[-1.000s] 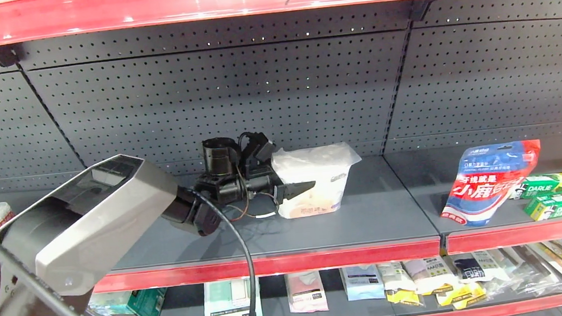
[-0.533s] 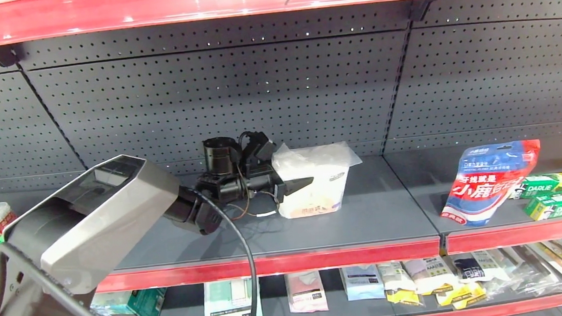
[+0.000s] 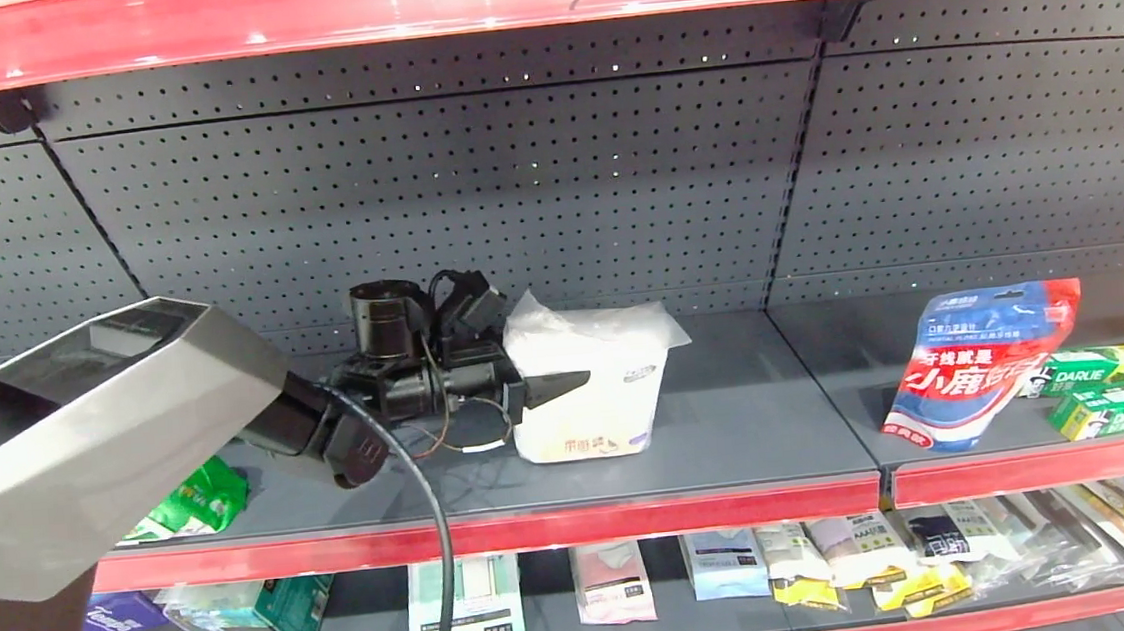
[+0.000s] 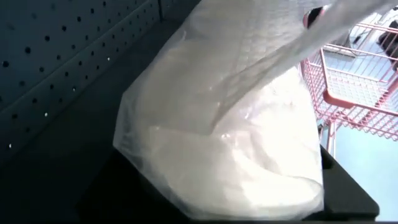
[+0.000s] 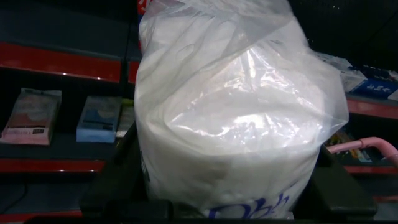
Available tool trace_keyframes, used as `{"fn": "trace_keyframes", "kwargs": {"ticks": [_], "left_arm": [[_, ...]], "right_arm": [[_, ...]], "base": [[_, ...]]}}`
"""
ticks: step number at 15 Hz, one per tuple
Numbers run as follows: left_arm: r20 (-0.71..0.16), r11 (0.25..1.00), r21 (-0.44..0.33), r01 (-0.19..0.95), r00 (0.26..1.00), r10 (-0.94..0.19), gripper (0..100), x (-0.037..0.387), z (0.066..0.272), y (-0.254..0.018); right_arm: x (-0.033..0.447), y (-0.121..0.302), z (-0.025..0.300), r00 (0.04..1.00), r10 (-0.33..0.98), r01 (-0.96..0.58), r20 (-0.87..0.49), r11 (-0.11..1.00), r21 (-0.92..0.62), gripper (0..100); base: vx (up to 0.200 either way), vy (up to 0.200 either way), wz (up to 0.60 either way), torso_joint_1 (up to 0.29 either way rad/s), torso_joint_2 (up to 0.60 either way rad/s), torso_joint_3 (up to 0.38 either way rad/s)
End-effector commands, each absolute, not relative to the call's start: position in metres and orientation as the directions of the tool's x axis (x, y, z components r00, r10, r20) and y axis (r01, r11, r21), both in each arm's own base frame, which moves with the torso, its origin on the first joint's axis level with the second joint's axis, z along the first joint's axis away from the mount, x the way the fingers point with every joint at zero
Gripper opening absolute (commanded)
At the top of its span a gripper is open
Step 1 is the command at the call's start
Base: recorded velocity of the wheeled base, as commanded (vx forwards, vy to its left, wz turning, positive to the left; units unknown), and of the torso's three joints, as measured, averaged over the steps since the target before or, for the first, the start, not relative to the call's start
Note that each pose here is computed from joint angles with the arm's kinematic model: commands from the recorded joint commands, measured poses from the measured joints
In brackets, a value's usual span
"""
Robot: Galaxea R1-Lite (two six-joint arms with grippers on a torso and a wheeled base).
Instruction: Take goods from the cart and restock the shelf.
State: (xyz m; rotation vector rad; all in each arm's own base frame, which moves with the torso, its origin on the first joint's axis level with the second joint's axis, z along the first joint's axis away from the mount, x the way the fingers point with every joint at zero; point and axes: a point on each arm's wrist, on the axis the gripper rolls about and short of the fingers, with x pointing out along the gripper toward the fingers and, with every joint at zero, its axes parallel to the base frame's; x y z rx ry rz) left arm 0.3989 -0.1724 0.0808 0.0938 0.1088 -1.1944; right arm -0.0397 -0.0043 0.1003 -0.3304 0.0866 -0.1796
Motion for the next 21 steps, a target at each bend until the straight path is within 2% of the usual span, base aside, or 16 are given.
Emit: {"fn": "trace_keyframes", "kwargs": {"ticks": [1,4,6,14,21], "left_arm": [[-0.114,0.371,0.029,0.928,0.372,-0.921,0,0.382,0.090,-0.157],[-0.125,0.362,0.007,0.932,0.360,-0.925,0,0.360,0.068,-0.140],[-0.122,0.363,0.009,0.932,0.362,-0.924,0,0.355,0.064,-0.138],[-0.113,0.333,0.000,0.943,0.331,-0.937,0,0.350,0.059,-0.124],[-0.105,0.328,0.013,0.944,0.328,-0.939,0,0.349,0.060,-0.124]], "right_arm": [[-0.040,-0.004,0.100,0.980,-0.189,0.160,-0.059,0.930,-0.331,0],[-0.039,-0.004,0.099,0.980,-0.189,0.159,-0.060,0.930,-0.331,0],[-0.039,-0.004,0.099,0.980,-0.189,0.159,-0.060,0.930,-0.331,0],[-0.039,-0.004,0.099,0.980,-0.191,0.160,-0.062,0.930,-0.332,0],[-0.039,-0.004,0.099,0.980,-0.191,0.160,-0.062,0.930,-0.332,0]], "base": [[0.000,0.000,0.00,0.000,0.00,0.000],[0.000,0.000,0.00,0.000,0.00,0.000],[0.000,0.000,0.00,0.000,0.00,0.000],[0.000,0.000,0.00,0.000,0.00,0.000],[0.000,0.000,0.00,0.000,0.00,0.000]]}}
